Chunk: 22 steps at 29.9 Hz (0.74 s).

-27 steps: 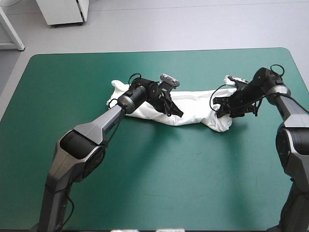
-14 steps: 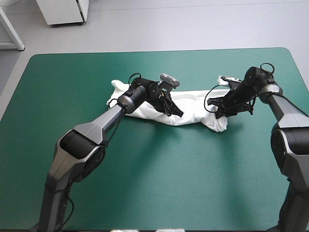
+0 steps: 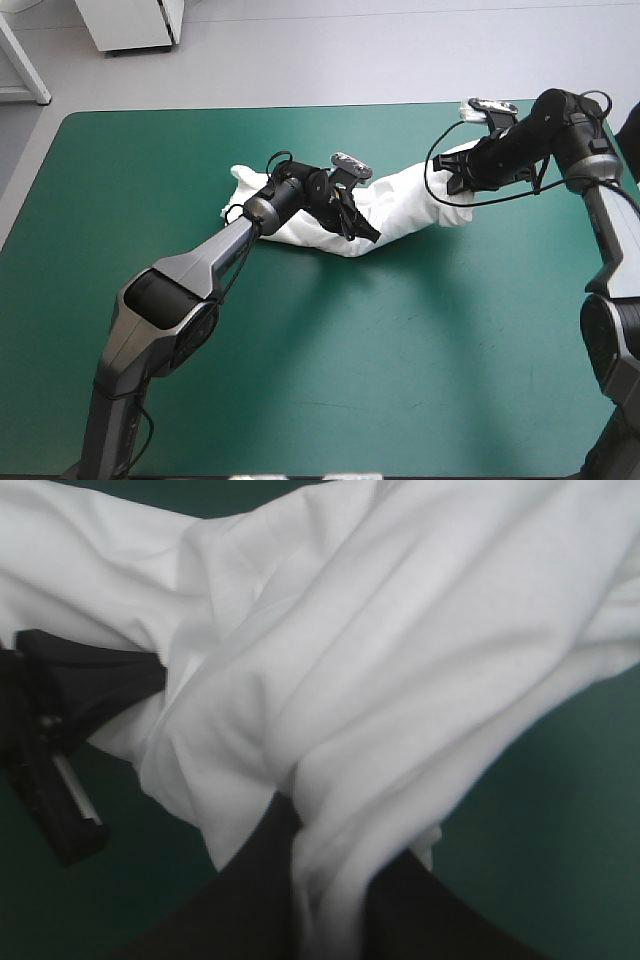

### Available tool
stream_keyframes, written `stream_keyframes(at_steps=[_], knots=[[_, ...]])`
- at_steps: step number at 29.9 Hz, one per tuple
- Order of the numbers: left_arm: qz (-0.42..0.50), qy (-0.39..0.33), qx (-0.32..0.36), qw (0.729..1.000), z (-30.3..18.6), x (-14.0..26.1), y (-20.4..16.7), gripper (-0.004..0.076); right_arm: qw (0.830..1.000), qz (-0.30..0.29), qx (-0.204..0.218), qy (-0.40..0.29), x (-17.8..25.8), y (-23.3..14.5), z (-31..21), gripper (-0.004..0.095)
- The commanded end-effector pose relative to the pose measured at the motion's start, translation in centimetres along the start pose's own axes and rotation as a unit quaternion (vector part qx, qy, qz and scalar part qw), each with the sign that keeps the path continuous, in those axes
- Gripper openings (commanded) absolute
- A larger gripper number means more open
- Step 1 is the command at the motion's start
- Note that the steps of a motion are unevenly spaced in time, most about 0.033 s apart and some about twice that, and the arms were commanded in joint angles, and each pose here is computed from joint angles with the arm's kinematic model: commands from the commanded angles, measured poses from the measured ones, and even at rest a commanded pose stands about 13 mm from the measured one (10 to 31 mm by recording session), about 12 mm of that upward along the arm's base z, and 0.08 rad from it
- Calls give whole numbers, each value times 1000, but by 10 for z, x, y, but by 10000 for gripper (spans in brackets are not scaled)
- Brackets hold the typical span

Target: Fold the cloth

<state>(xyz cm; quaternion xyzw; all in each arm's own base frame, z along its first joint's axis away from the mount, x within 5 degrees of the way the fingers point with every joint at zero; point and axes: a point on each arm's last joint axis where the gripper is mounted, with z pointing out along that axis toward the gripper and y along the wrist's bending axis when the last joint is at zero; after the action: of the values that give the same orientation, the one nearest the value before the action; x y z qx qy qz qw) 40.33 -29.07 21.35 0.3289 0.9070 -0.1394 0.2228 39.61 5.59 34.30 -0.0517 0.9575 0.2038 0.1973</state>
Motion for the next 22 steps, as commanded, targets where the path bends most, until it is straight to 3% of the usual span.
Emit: stream_keyframes(at_steps=[1,7,12,17,22], knots=[[4,-34,3,999,-28,-13,-6,-9,996,-36,-46,-62,-3,33,-45,-13],[4,-34,3,999,-28,-13,-6,-9,991,-76,-60,-93,-8,61,-54,-13],[-2,-36,0,999,-32,-13,-5,-9,991,-78,-62,-94,-8,64,-54,-13],[1,-12,-31,999,-79,-9,2,-9,990,-86,-59,-98,-9,63,-54,-13],[-10,16,-62,998,-127,24,9,-9,988,-85,-63,-114,-11,64,-55,-13]])
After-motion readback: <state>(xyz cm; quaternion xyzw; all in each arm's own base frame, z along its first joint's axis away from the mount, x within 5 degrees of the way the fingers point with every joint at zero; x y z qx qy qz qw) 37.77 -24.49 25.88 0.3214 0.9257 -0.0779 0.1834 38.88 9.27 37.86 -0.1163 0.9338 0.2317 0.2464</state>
